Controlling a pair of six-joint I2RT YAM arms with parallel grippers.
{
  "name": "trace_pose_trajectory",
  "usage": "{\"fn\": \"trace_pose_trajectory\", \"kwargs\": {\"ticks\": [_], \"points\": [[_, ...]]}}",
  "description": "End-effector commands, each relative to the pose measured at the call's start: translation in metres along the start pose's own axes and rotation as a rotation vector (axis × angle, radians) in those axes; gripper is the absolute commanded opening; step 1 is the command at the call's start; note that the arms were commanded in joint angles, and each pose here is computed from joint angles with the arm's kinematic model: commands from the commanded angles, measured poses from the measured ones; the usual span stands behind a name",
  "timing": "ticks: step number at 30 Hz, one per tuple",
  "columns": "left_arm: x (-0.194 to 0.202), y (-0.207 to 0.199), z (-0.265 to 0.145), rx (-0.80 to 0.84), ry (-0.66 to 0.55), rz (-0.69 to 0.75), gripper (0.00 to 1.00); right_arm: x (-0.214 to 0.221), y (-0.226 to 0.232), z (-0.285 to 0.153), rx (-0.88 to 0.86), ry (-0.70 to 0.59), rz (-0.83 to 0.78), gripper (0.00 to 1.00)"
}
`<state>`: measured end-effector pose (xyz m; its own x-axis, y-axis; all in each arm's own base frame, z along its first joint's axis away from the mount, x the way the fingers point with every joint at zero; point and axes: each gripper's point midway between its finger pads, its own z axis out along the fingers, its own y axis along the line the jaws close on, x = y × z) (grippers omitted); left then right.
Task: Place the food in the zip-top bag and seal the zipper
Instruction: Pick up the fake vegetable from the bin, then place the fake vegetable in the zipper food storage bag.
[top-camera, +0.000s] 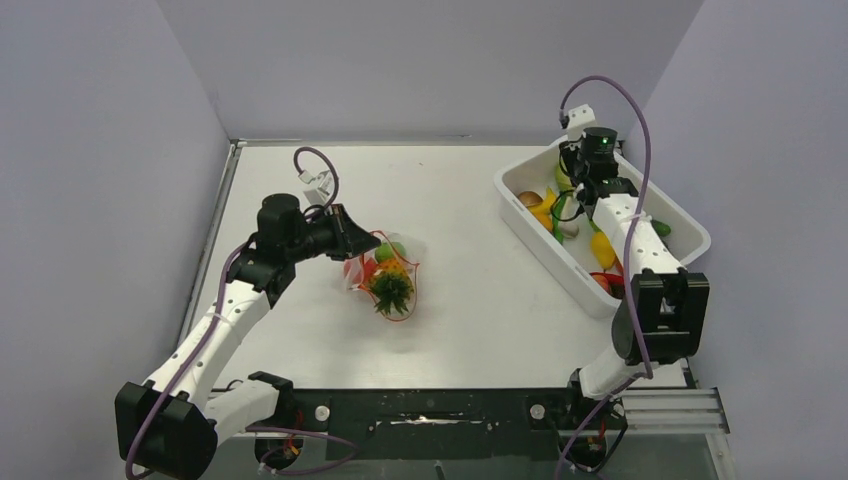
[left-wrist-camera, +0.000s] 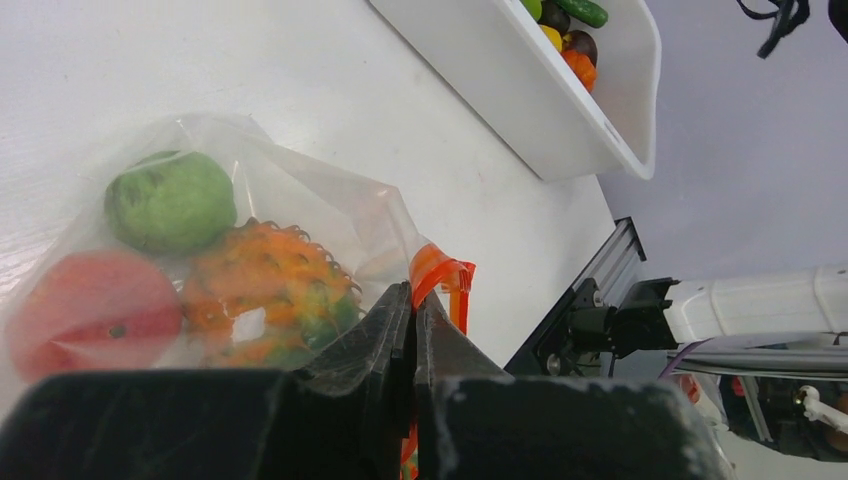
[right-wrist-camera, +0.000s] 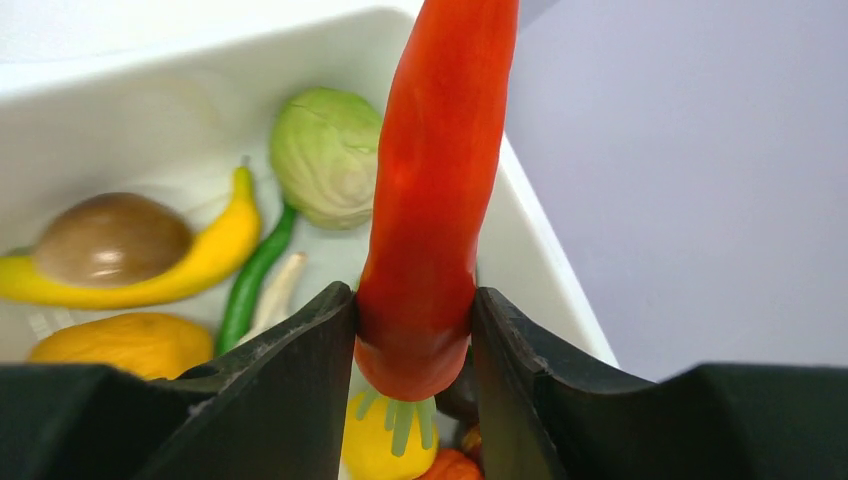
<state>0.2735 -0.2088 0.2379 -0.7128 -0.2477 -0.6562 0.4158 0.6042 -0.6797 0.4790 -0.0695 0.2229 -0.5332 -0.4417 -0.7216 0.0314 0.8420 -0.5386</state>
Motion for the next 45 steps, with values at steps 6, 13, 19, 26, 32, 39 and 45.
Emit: {"fn": "trace_pose_trajectory", "kwargs": {"ticks": [6, 13, 19, 26, 32, 39, 45], "points": [[-0.045, -0.04, -0.009, 0.101, -0.113, 0.021, 0.0, -0.083, 0.032, -0.107, -0.27, -0.355, 0.231, 0.21], [-0.053, -0.053, -0.011, 0.139, -0.122, -0.072, 0.0, -0.126, 0.078, -0.194, -0.575, -0.633, 0.289, 0.21], [-0.055, -0.058, -0.012, 0.171, -0.139, -0.12, 0.0, -0.151, 0.126, -0.282, -0.874, -0.843, 0.263, 0.21], [-0.041, -0.033, -0.002, 0.113, -0.129, -0.188, 0.0, -0.156, 0.164, -0.371, -1.164, -1.125, 0.298, 0.21], [-0.037, -0.035, 0.0, 0.144, -0.126, -0.231, 0.0, -0.148, 0.207, -0.407, -1.251, -1.259, 0.157, 0.22], [-0.035, -0.034, -0.005, 0.14, -0.138, -0.233, 0.0, -0.139, 0.246, -0.423, -1.324, -1.357, 0.075, 0.22], [-0.035, -0.035, -0.008, 0.138, -0.137, -0.223, 0.0, -0.126, 0.279, -0.418, -1.339, -1.413, -0.05, 0.22]]}}
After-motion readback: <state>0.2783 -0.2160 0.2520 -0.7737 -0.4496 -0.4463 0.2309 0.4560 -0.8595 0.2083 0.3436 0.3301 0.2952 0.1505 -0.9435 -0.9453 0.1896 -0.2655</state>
